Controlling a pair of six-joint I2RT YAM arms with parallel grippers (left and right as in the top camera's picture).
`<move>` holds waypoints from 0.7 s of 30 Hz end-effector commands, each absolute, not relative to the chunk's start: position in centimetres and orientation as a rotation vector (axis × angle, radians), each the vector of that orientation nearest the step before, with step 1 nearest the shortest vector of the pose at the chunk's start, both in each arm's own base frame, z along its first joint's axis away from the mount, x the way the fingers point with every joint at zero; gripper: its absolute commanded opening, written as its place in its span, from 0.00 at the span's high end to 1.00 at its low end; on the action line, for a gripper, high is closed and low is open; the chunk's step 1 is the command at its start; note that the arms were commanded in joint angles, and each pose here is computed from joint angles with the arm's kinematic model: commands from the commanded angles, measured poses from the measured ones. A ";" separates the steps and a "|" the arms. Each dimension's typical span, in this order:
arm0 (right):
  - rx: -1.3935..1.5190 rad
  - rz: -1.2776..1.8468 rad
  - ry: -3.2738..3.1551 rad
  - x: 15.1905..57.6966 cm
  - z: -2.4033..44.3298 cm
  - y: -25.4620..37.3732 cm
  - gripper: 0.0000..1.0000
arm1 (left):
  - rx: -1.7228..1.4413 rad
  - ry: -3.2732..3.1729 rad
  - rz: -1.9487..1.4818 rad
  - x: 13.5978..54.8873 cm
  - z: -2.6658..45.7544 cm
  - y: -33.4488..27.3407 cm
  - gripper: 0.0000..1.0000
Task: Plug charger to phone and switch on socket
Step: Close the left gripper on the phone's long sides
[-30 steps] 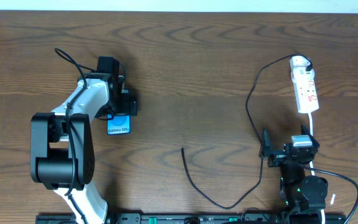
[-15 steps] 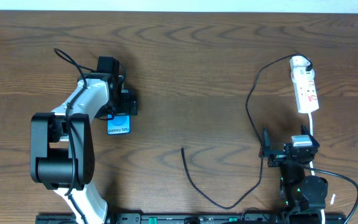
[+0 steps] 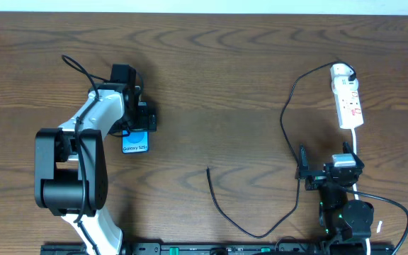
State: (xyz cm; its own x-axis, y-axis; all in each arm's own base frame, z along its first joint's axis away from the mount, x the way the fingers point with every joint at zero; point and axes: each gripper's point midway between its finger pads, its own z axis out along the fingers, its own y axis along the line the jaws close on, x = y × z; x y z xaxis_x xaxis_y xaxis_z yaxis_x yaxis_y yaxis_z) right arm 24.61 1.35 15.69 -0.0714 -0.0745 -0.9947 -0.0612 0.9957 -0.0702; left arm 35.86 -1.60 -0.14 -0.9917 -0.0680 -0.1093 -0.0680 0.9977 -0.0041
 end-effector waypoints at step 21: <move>-0.123 -0.013 1.642 24.6 15.6 1.6 0.01 | -0.121 3.093 0.011 34.9 -2.1 -1.4 0.02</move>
State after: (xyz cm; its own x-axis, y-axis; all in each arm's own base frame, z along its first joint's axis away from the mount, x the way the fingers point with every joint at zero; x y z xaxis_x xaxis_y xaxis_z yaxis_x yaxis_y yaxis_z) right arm 24.61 1.35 15.69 -0.0714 -0.0745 -0.9947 -0.0612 0.9957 -0.0702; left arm 35.79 -1.73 -0.36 -0.9923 -0.0706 -0.1019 -0.0698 0.9975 -0.0116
